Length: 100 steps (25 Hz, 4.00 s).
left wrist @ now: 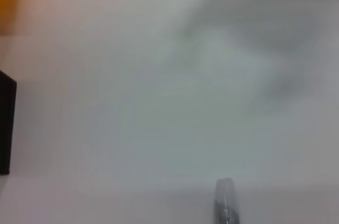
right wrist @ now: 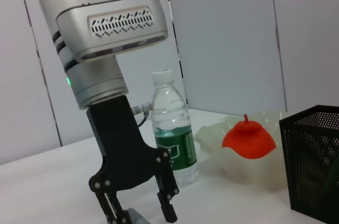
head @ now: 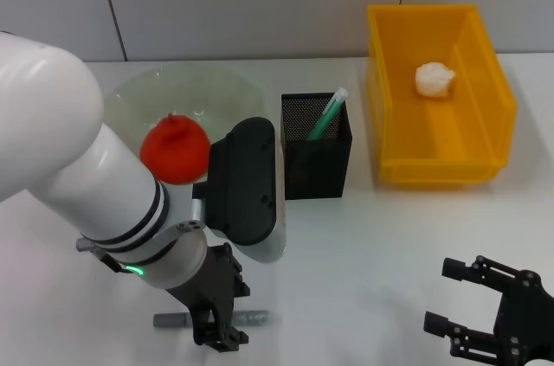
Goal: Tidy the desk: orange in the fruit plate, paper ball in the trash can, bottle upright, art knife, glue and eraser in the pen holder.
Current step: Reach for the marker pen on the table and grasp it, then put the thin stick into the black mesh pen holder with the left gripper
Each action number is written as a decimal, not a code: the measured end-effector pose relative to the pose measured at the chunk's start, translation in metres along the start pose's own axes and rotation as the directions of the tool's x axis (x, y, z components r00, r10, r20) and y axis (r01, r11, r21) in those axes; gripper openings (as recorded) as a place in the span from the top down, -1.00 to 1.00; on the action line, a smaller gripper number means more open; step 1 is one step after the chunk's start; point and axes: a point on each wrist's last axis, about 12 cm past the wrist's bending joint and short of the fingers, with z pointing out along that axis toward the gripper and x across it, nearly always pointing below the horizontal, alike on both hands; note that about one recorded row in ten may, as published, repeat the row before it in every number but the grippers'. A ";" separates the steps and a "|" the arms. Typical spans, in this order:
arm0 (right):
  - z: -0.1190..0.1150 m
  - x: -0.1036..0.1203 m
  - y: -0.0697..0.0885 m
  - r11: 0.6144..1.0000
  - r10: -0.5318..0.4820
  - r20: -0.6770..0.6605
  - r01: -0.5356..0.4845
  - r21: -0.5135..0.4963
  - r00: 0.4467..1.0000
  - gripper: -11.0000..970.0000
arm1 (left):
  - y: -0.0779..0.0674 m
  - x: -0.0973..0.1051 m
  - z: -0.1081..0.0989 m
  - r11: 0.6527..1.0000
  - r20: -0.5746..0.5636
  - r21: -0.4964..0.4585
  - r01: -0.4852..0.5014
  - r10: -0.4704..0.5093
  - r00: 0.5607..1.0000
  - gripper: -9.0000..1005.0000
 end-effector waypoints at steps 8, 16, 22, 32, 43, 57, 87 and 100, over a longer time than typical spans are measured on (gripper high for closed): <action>0.000 0.000 0.000 1.000 -0.001 -0.001 0.001 -0.001 1.000 -0.62 | 0.002 0.001 0.001 1.000 -0.008 -0.005 0.002 -0.002 1.000 -0.05; 0.000 0.000 0.000 1.000 0.000 -0.001 0.000 -0.001 1.000 -0.62 | 0.004 0.002 0.006 1.000 -0.020 0.003 0.006 -0.006 1.000 0.11; 0.000 0.000 0.000 1.000 0.000 -0.001 0.000 -0.001 1.000 -0.62 | 0.004 0.001 0.008 1.000 -0.027 0.006 0.001 -0.001 1.000 0.18; 0.000 0.000 0.000 1.000 0.001 -0.001 -0.001 -0.001 1.000 -0.62 | 0.004 0.003 0.010 1.000 -0.031 0.009 0.006 -0.006 0.999 0.29; 0.000 0.000 -0.001 1.000 0.006 -0.004 -0.006 0.003 1.000 -0.62 | 0.006 0.004 0.012 1.000 -0.036 0.010 0.006 -0.005 0.999 0.31; 0.000 0.000 -0.001 1.000 0.007 -0.004 -0.007 0.004 1.000 -0.62 | 0.009 0.004 0.017 1.000 -0.050 0.013 0.006 -0.006 0.999 0.52; -0.003 -0.001 -0.001 1.000 0.009 0.007 -0.010 0.014 1.000 -0.62 | 0.022 -0.024 -0.085 0.966 0.562 -0.224 0.128 0.021 0.827 0.69; 0.001 -0.003 -0.004 1.000 -0.001 0.004 0.001 0.007 1.000 -0.62 | 0.037 -0.021 -0.039 0.852 0.867 -0.313 0.419 0.076 0.492 0.70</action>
